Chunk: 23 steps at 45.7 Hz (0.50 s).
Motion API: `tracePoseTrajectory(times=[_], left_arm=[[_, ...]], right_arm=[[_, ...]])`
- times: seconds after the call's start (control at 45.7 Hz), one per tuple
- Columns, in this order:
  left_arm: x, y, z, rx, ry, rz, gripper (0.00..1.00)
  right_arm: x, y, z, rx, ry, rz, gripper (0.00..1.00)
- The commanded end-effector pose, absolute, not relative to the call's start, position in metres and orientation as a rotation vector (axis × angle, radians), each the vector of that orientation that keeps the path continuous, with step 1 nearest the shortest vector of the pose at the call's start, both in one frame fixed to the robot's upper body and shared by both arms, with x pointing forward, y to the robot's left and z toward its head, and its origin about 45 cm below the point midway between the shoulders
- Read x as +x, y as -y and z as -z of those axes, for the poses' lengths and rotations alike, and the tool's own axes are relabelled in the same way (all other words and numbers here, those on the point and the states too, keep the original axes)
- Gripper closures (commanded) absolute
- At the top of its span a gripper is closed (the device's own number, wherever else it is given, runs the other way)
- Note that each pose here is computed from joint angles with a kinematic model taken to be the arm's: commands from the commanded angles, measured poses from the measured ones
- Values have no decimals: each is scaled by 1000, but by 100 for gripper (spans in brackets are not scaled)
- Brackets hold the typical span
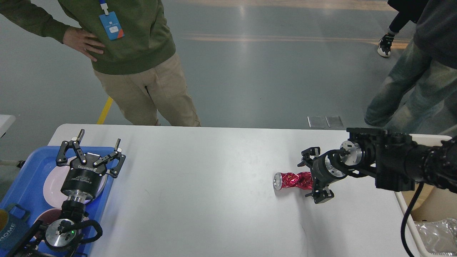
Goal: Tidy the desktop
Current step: 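Lower the right gripper and grasp the red foil wrapper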
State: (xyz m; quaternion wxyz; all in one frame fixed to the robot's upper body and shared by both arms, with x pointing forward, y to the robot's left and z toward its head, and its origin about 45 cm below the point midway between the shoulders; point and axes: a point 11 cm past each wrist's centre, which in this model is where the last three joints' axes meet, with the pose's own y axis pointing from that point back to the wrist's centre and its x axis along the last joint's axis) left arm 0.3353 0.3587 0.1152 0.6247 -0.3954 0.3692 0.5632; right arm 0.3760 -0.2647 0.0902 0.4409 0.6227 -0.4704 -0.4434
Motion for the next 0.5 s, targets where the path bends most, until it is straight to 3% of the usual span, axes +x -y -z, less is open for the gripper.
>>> tracePoseTrajectory(times=[0.0,0.481], left_arm=[[335,-359,-115,-908,-848,-1293,3],[335,-358,-115,-907,-848,-1292,3]], right_arm=[[378,264,-73,1544,1226,1130,0],[376,266,-46,1524,1278,1104,0]])
